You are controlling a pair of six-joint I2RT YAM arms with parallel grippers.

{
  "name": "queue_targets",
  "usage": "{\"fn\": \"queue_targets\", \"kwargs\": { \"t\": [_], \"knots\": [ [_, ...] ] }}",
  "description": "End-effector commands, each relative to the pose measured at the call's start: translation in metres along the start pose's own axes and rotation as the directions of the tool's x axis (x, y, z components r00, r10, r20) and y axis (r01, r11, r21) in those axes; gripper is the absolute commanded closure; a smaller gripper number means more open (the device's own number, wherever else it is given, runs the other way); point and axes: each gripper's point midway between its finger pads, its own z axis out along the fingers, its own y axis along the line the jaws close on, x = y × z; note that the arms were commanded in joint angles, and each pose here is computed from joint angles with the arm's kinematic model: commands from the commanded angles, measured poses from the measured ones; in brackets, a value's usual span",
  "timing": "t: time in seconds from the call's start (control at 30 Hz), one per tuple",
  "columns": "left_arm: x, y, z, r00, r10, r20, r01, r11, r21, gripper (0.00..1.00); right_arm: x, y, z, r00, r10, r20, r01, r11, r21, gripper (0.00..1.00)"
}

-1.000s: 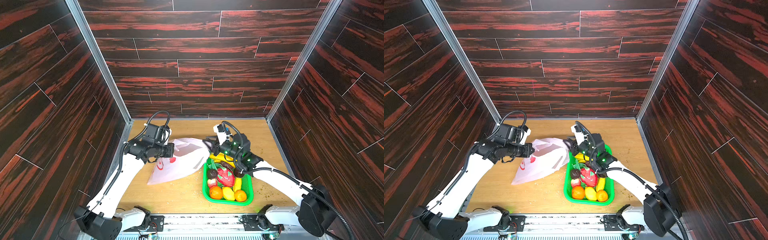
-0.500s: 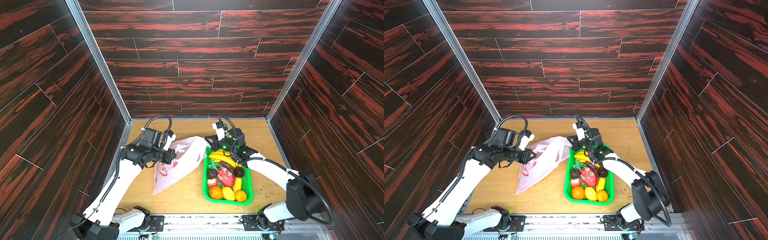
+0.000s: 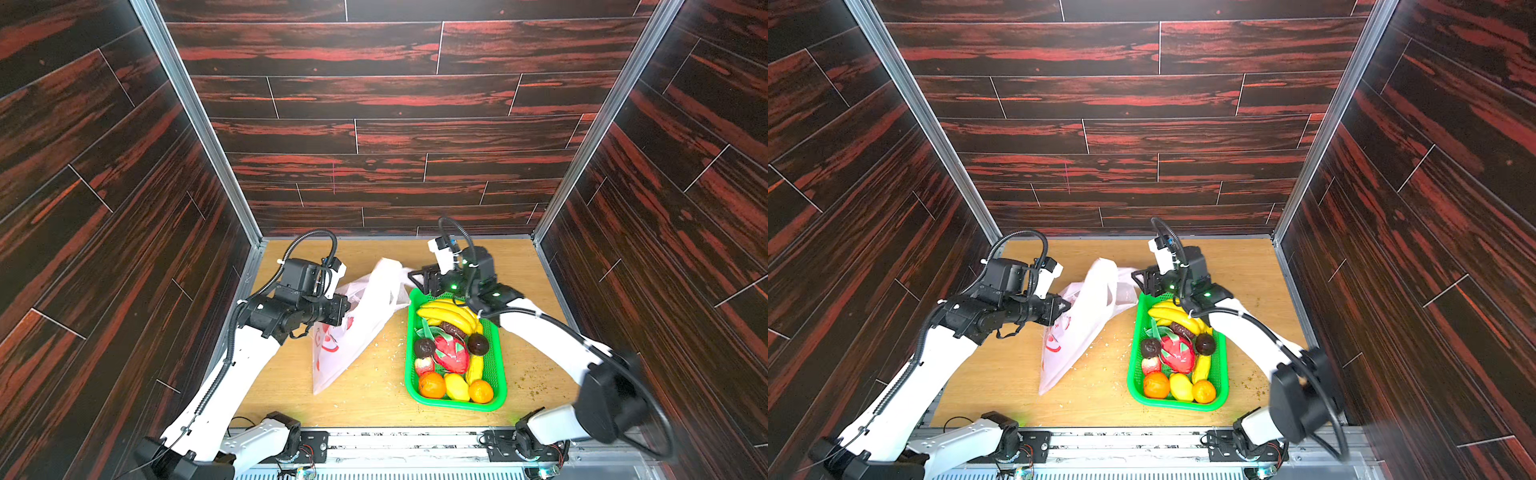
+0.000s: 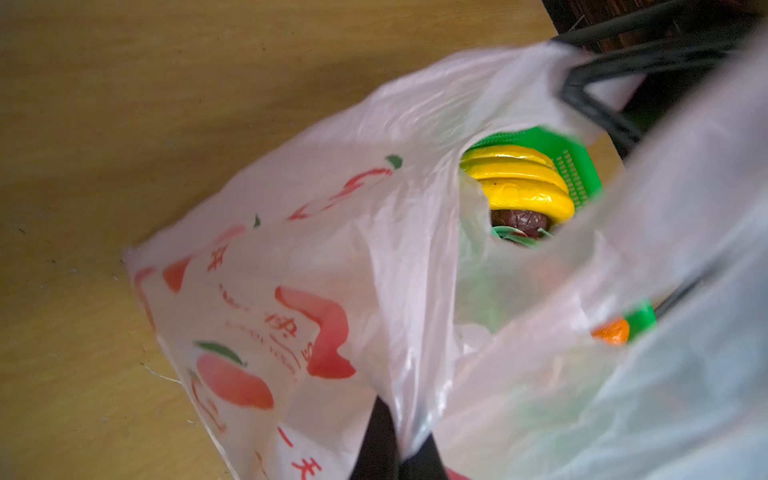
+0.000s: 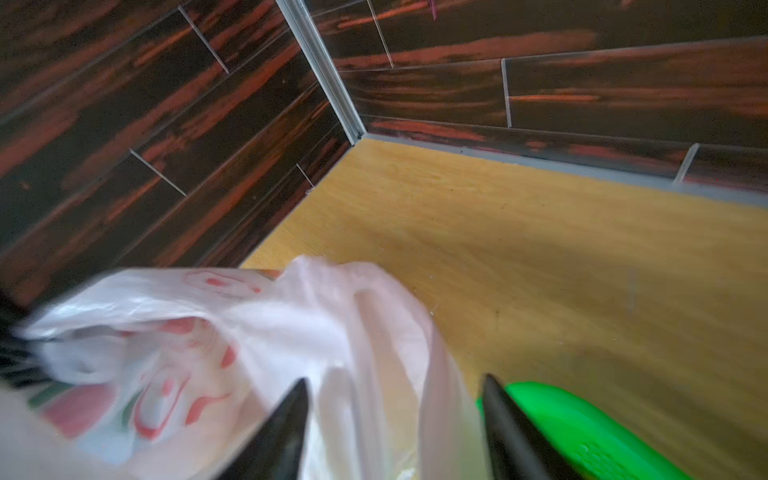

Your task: Place the fake fruits into the plastic bag and tie a complex knot

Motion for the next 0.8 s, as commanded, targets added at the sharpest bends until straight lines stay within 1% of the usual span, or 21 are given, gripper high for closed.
{"fn": "queue_targets", "kwargs": {
  "t": [0.0, 0.1, 0.17, 0.27, 0.37, 0.47, 0.6, 0.7, 0.77],
  "knots": [
    [0.001, -0.002, 0.007, 0.999, -0.029, -0.017, 0.029, 0.999, 0.027, 1.00, -0.003, 0.013, -0.034, 0.999, -0.001, -0.046, 0.002, 1.000, 0.015, 0.23],
    [0.004, -0.001, 0.014, 0.999, -0.032, -0.022, 0.033, 0.999, 0.041, 1.00, -0.005, 0.041, -0.051, 0.998, -0.028, -0.048, 0.022, 0.994, -0.109, 0.20],
    [0.004, -0.002, 0.015, 0.999, -0.048, -0.024, 0.049, 0.998, 0.044, 1.00, -0.008, 0.063, -0.063, 0.997, -0.078, -0.025, 0.071, 0.974, -0.214, 0.19],
    [0.003, -0.004, 0.017, 0.997, -0.074, -0.033, 0.076, 0.995, 0.059, 1.00, -0.014, 0.084, -0.078, 0.992, -0.125, 0.028, 0.127, 0.944, -0.305, 0.16],
    [0.005, -0.007, 0.021, 0.995, -0.084, -0.047, 0.087, 0.993, 0.084, 1.00, -0.015, 0.105, -0.081, 0.991, -0.129, 0.036, 0.133, 0.909, -0.396, 0.16],
    [0.005, -0.005, 0.025, 0.994, -0.093, -0.053, 0.097, 0.992, 0.080, 1.00, -0.008, 0.125, -0.066, 0.988, -0.152, -0.008, 0.132, 0.883, -0.450, 0.17],
    [0.005, -0.006, 0.027, 0.992, -0.108, -0.059, 0.113, 0.990, 0.087, 1.00, 0.019, 0.138, -0.034, 0.977, -0.182, -0.108, 0.111, 0.876, -0.470, 0.22],
    [0.003, -0.003, 0.028, 0.989, -0.135, -0.058, 0.138, 0.988, 0.067, 1.00, 0.045, 0.147, -0.023, 0.962, -0.190, -0.195, 0.074, 0.871, -0.486, 0.30],
    [0.003, -0.001, 0.030, 0.985, -0.159, -0.063, 0.162, 0.985, 0.057, 1.00, 0.067, 0.154, -0.022, 0.949, -0.198, -0.246, 0.051, 0.865, -0.498, 0.38]
  ]
}}
